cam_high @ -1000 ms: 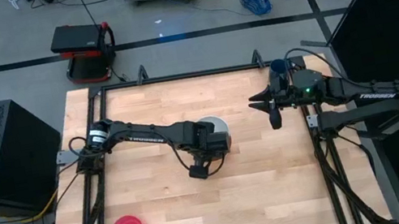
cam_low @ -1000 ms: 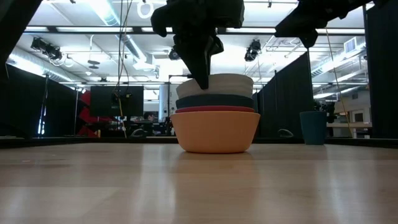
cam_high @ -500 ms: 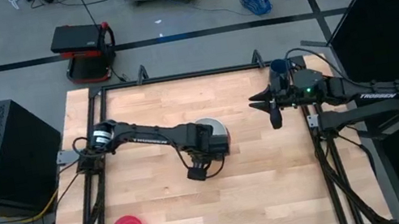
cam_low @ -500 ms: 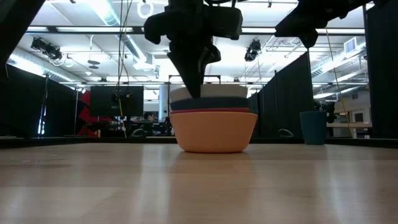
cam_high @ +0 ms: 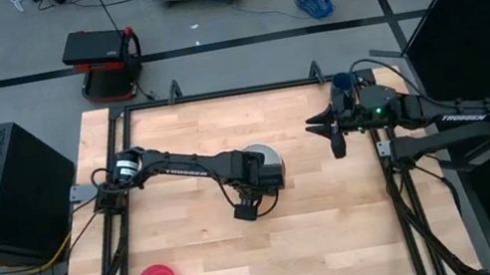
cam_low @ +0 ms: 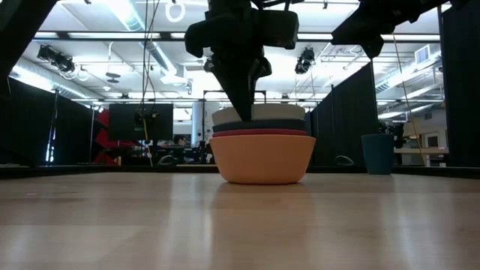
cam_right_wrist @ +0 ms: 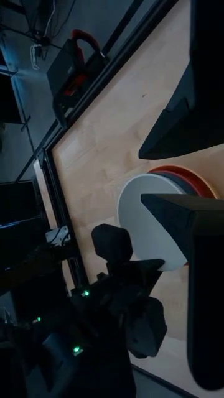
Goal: Nest bowls inside each other
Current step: Stack the white bowl on top of the blue bowl, then stack the pink bowl on top of the white bowl
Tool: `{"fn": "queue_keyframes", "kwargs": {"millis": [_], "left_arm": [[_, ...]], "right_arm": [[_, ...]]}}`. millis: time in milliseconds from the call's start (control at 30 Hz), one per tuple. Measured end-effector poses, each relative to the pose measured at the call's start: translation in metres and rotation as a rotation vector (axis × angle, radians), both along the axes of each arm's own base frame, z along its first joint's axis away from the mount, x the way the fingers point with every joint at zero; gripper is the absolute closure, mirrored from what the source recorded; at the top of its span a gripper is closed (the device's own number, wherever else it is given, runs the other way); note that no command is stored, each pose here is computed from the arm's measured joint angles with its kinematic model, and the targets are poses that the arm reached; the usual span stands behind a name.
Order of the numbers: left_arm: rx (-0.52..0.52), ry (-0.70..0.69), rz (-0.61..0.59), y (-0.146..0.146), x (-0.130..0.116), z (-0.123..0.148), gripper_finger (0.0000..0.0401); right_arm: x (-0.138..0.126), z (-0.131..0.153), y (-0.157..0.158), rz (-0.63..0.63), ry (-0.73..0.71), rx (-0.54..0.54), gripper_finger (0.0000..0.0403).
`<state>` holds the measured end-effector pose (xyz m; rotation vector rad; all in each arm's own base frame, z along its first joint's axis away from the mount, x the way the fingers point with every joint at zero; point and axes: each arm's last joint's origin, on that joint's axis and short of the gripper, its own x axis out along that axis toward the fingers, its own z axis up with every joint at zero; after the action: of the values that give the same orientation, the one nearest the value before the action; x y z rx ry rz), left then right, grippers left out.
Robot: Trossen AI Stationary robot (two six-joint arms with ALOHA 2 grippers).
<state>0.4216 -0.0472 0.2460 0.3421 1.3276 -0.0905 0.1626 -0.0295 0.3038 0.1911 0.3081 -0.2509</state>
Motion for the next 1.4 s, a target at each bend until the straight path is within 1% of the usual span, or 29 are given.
{"fn": "queue_keyframes", "kwargs": {"millis": [233,300,600,700,1233,1333,1400], "left_arm": [[0.023,-0.006,0.004,0.0,0.0,0.001,0.0364],[0.029,-0.018,0.006,0.0,0.001,0.005,0.0355],[0.03,-0.131,-0.007,-0.001,0.008,0.041,0.0305],[0.031,-0.124,-0.006,0.0,0.005,0.051,0.0289],[-0.006,0.039,0.191,-0.015,-0.059,0.07,0.0274],[-0.041,-0.057,0.241,-0.018,-0.081,0.081,0.0277],[-0.073,-0.134,0.274,-0.022,-0.096,0.083,0.0279]], "right_arm": [[0.0,0.0,0.0,0.0,0.0,0.0,0.0316],[0.0,0.0,0.0,0.0,0.001,0.0,0.0316],[0.0,0.0,0.0,0.0,0.001,0.0,0.0316],[0.0,0.0,0.0,0.0,0.002,0.0,0.0316],[0.001,-0.001,0.005,0.048,0.015,-0.015,0.0316],[0.001,-0.001,0.007,0.056,0.017,-0.016,0.0316],[0.001,-0.001,0.007,0.058,0.016,-0.022,0.0316]]}}
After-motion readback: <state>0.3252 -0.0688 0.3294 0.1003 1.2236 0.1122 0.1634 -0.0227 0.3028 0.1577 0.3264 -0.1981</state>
